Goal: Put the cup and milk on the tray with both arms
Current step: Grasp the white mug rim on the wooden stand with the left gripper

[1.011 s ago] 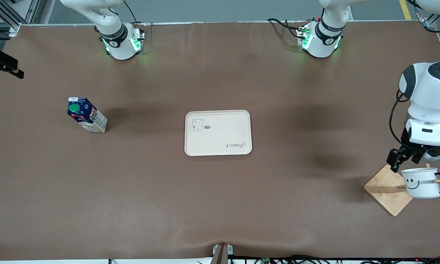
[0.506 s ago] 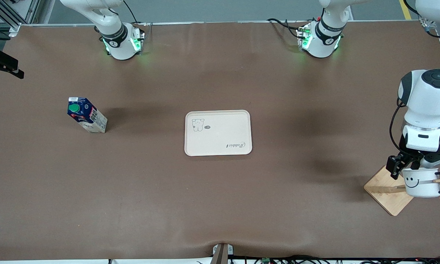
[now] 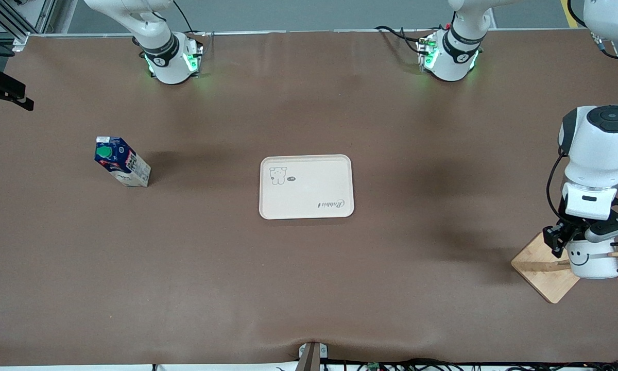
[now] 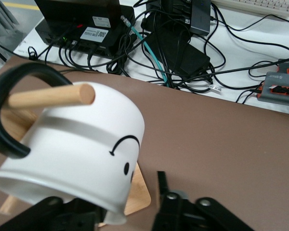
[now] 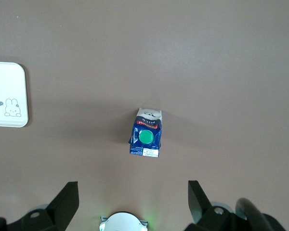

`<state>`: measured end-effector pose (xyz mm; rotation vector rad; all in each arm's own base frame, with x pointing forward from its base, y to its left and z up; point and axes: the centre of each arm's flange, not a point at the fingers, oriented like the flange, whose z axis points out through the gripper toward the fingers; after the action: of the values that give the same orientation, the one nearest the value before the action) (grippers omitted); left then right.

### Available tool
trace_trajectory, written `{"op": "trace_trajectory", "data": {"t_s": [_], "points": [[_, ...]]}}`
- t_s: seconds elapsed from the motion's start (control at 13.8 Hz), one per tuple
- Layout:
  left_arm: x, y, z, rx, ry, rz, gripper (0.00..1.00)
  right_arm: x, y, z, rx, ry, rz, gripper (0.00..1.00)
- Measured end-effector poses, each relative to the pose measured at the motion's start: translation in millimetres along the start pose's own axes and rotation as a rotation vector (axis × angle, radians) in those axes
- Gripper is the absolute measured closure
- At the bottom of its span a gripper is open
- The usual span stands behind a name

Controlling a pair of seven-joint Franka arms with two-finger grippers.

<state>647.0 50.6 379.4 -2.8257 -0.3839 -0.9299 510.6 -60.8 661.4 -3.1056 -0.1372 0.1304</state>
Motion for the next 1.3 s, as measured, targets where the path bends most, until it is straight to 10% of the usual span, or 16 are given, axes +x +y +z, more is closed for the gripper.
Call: {"op": "trace_trajectory", "data": {"t_s": [0.58,1.3], "points": [[4.2,0.7,4.0,0.003,0.008,0.013,0.9,0.0,0.1,0.2,0.0,0.0,0.0,0.0],[10.2,16.8,-3.2,-0.003,0.018,0.045,0.9,0.7,1.2,0.5,0.0,0.0,0.002,0.0]]}}
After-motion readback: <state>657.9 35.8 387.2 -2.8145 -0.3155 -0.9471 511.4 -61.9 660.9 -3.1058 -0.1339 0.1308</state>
